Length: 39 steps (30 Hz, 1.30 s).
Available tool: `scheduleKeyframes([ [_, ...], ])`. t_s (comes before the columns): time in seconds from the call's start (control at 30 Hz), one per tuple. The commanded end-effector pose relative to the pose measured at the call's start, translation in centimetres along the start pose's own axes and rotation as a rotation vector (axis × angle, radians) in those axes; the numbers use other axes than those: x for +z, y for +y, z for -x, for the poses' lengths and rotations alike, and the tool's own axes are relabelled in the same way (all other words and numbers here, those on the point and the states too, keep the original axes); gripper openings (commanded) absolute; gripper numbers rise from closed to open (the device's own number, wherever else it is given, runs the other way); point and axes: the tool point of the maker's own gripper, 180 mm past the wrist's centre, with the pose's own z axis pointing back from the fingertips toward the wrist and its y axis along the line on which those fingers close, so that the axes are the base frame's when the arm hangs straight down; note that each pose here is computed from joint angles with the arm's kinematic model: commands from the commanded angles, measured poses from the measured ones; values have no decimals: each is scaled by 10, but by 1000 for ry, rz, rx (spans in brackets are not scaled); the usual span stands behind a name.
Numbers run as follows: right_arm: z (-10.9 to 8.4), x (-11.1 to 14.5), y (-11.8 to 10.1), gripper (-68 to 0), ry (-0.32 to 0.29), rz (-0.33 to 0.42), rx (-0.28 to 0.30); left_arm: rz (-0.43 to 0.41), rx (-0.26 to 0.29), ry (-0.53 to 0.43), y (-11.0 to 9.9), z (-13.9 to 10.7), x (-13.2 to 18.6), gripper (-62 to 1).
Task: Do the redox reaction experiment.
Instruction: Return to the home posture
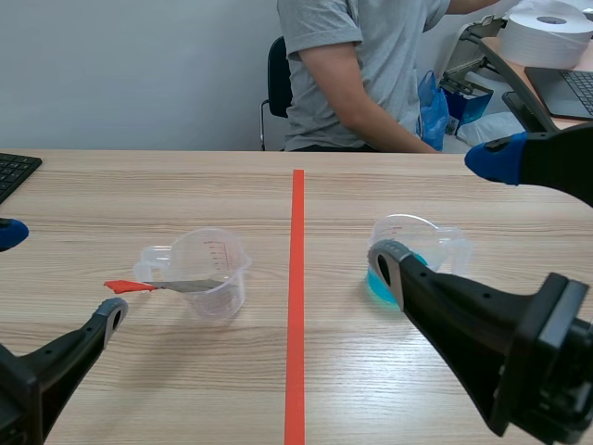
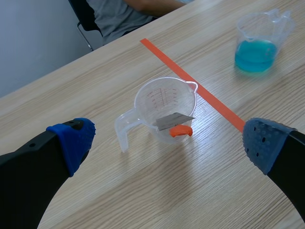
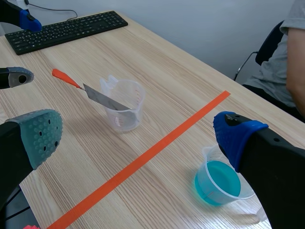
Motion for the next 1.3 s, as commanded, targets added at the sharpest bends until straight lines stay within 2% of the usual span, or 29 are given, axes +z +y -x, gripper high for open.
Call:
scheduleKeyframes([
  [0.0,-7,0,-4,4,-27,9,10,1,-2,-30,0,-8,1,14],
  [0.8,-6,0,-4,4,-19,9,10,1,-2,-27,0,-8,1,14],
  [1.1,-6,0,-4,4,-19,9,10,1,-2,56,0,7,1,14],
  [1.27,-6,0,-4,4,-19,9,10,1,-2,60,0,8,1,14],
])
